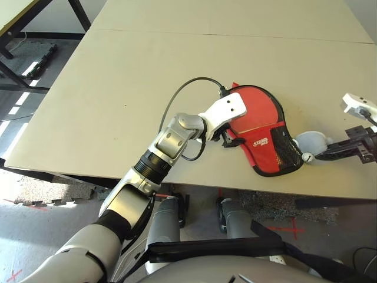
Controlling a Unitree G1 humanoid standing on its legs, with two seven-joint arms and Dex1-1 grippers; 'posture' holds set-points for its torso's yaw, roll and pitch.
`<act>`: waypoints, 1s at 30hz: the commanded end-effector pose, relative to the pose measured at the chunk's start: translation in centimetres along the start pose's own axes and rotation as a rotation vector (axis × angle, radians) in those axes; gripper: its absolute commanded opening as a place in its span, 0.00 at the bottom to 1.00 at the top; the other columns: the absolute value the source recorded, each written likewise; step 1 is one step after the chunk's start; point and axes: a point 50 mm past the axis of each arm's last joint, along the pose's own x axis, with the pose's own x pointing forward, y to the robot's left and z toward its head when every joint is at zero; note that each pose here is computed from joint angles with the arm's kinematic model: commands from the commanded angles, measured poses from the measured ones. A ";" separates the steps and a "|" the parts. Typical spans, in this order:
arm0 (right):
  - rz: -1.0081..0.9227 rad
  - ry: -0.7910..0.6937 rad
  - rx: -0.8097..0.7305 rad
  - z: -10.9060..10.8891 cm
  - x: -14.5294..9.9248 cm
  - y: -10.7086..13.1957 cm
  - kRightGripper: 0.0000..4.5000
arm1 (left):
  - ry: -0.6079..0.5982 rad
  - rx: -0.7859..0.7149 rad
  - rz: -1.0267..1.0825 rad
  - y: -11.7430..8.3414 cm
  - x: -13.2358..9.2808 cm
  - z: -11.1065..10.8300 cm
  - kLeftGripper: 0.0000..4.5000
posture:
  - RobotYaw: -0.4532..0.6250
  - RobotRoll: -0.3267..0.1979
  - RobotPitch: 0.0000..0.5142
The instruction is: Store the ping-pong paddle in its case and zip it.
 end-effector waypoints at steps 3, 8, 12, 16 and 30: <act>0.134 0.068 0.040 -1.4 1.8 1.3 0.00 | 0.145 -0.081 -0.009 -0.6 0.7 -3.5 1.00 | 0.25 0.62 0.44; 0.164 0.105 0.035 -1.9 2.1 2.0 0.00 | 0.145 -0.082 -0.009 -0.6 0.9 -3.6 1.00 | 0.25 0.62 0.44; 0.183 0.134 0.029 -2.3 2.2 2.4 0.00 | 0.144 -0.083 -0.008 -0.6 0.9 -3.6 1.00 | 0.25 0.62 0.44; 0.192 0.152 0.024 -2.7 2.3 2.6 0.00 | 0.143 -0.085 -0.007 -0.7 1.0 -3.6 1.00 | 0.25 0.62 0.45; 0.025 0.118 -0.017 -1.3 -0.3 0.9 0.39 | 0.131 -0.081 -0.007 -0.7 0.9 -3.5 1.00 | 0.25 0.62 0.44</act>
